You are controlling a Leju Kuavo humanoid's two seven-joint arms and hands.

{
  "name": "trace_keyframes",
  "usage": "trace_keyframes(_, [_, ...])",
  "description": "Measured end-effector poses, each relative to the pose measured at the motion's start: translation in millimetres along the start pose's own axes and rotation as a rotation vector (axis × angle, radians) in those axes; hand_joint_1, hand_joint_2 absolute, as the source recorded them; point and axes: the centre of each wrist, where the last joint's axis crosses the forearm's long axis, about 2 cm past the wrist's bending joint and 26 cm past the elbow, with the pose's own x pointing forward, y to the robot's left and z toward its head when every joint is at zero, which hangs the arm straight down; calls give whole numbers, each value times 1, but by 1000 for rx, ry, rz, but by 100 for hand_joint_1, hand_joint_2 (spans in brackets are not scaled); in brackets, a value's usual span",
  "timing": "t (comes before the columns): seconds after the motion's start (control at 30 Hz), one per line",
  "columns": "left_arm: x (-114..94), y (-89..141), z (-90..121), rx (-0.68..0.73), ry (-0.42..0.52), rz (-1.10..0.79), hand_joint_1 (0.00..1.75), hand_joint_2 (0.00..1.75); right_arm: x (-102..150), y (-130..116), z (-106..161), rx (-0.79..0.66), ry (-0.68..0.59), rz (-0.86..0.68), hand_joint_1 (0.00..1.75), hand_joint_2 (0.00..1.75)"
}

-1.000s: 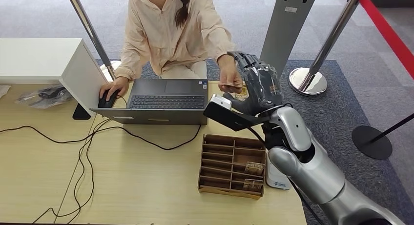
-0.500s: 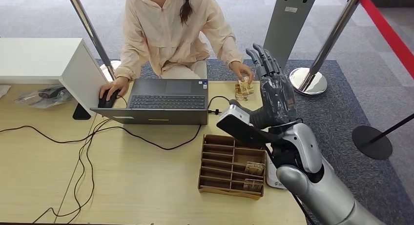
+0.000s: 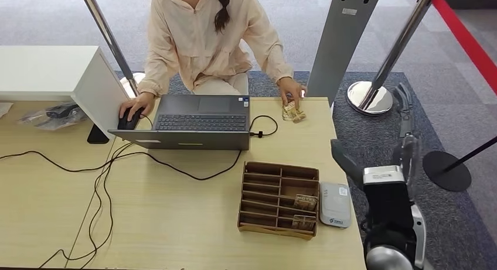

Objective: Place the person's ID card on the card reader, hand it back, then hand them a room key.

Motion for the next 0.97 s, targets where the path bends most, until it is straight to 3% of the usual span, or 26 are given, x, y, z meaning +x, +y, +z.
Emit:
trace_keyframes(0.43, [-2, 4, 0, 10, 23, 21, 0, 0, -32, -28, 23, -92, 164, -45, 0, 175])
trace_keyframes(0.97, [-2, 5, -1, 7, 47, 52, 0, 0, -41, -37, 25, -124, 174, -59, 0, 175])
